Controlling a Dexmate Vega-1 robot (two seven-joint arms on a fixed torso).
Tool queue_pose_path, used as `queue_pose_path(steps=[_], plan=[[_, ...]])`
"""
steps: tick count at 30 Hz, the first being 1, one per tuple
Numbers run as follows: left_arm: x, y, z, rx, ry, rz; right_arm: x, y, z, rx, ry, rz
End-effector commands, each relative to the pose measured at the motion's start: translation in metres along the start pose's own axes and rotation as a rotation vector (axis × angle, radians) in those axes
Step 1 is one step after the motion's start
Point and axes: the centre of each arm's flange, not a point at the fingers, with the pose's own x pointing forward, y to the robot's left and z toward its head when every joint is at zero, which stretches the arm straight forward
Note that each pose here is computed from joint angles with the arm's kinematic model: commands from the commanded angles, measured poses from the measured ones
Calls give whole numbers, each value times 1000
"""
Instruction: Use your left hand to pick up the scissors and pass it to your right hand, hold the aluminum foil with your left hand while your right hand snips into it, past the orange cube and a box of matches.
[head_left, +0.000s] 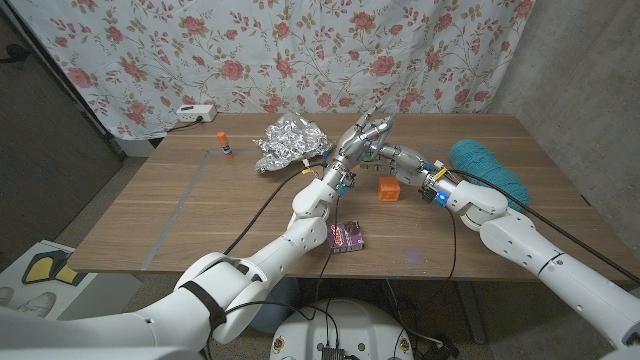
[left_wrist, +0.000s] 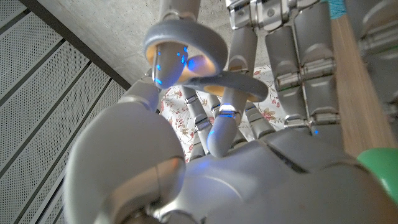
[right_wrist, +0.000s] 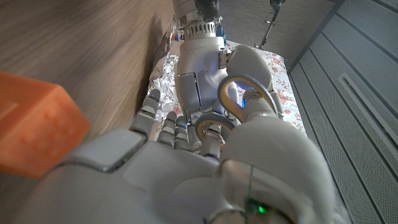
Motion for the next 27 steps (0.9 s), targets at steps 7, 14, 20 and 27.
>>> queue_pose_path(steps=[7, 14, 20, 27], plan=[[-2, -5, -3, -35, -3, 2, -4, -5, -9, 77, -36, 7], [-2, -4, -2, -25, -4, 4, -4, -4, -6, 63, -24, 18], [-3, -1, 2, -3, -8, 8, -7, -4, -5, 59, -15, 16], [-4, 2, 4, 11, -9, 11, -8, -3, -5, 47, 1, 19]])
